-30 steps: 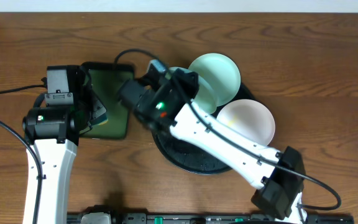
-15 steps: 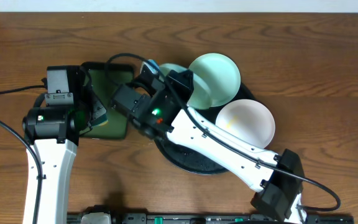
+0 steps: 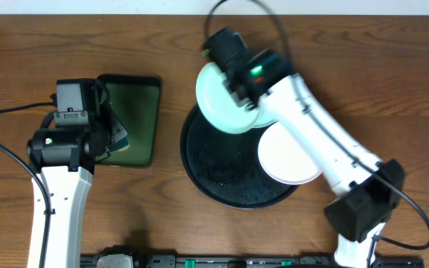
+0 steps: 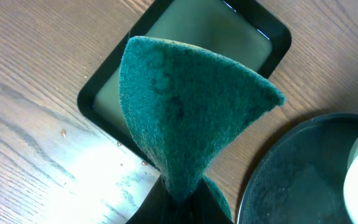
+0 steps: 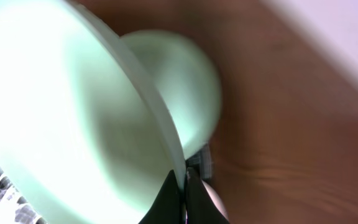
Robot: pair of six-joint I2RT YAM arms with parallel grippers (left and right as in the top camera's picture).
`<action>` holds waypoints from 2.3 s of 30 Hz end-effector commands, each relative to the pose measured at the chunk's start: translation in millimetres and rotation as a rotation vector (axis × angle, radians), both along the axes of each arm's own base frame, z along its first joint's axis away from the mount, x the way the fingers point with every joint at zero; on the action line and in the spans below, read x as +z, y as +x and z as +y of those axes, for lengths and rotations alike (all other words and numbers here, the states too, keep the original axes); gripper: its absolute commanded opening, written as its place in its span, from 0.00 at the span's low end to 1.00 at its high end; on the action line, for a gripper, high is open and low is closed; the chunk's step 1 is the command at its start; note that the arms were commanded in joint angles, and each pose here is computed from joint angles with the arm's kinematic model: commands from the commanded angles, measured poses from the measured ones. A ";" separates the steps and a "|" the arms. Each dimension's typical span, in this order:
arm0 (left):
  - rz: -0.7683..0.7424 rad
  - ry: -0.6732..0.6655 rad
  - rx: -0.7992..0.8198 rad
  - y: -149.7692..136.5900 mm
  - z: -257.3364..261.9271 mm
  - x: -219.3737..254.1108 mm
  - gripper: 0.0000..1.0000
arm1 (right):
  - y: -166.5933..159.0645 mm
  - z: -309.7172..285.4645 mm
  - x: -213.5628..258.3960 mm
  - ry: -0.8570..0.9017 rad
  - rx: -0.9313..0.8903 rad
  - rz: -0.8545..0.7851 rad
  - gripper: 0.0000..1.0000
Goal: Clean dirty plates on tray and stack at the side
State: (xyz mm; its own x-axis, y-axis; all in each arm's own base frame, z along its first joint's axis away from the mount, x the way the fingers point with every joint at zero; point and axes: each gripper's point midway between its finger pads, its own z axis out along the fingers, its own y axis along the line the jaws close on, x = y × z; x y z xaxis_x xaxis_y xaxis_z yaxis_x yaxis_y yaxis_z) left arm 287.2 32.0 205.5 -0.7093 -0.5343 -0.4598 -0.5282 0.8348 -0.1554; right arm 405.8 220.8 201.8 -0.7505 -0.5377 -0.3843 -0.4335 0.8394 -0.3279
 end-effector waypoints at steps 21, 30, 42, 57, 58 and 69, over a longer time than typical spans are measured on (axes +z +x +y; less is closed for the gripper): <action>0.028 0.006 -0.012 1.4 1.2 -9.9 0.08 | 2.7 -65.2 -34.2 0.292 0.072 0.347 0.01; 0.042 0.005 -0.011 3.2 1.4 -14.1 0.07 | 6.9 -57.7 23.9 -0.464 -0.095 -0.164 0.01; 0.042 0.005 -0.011 3.2 1.4 -14.1 0.07 | -41.0 46.2 67.2 -0.634 0.143 -0.450 0.01; 0.047 0.005 -0.011 2.1 1.3 -14.6 0.08 | 12.5 -47.2 -31.4 0.335 0.002 0.293 0.01; 0.046 0.005 -0.011 2.3 1.4 -14.5 0.08 | 17.0 -59.5 -30.5 0.376 -0.028 0.303 0.01; 0.045 0.004 -0.011 2.6 1.3 -14.4 0.08 | 46.9 -241.0 -33.4 0.495 -0.542 0.226 0.01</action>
